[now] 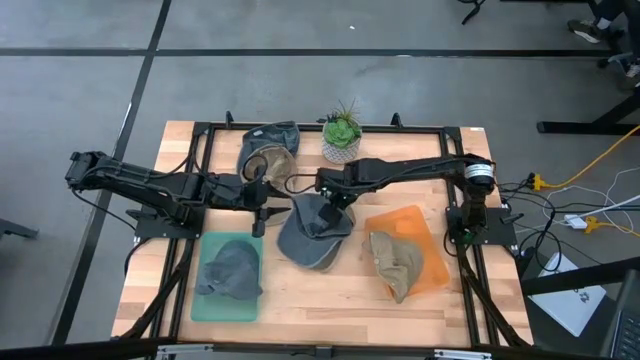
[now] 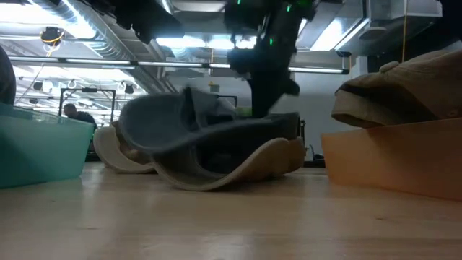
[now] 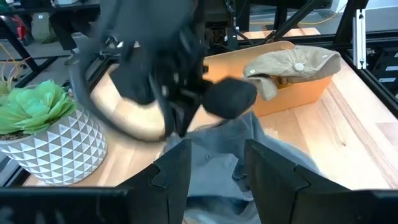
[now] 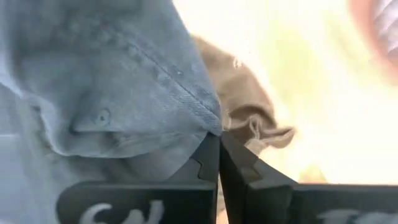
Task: Pick & Place hat
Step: Put the right blue cap into the green bin
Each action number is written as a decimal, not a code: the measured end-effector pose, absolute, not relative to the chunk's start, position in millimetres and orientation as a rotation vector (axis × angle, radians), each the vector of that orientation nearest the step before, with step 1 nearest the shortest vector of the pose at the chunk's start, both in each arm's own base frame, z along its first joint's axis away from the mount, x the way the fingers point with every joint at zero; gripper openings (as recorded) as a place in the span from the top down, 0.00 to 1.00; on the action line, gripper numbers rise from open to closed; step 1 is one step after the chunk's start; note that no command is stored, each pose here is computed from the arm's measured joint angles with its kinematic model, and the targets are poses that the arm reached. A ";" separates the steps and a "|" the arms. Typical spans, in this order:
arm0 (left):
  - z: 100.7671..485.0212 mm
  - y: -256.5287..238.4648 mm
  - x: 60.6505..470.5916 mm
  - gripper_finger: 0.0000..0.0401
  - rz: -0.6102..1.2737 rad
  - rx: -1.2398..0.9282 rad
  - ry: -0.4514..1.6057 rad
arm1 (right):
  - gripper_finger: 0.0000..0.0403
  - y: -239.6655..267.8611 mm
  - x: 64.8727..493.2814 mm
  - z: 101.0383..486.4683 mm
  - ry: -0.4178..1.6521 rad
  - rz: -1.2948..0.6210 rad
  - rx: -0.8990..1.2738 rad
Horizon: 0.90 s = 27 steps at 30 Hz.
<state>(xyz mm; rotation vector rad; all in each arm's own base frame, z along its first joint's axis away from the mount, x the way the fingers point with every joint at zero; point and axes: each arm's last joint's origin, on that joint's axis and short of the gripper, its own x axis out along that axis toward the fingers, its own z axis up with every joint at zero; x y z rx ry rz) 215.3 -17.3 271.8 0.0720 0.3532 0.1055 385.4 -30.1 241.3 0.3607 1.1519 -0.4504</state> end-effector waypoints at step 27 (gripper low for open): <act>289.4 -8.5 288.9 0.35 0.100 0.031 0.659 | 1.00 17.6 391.5 295.7 0.970 -0.404 0.184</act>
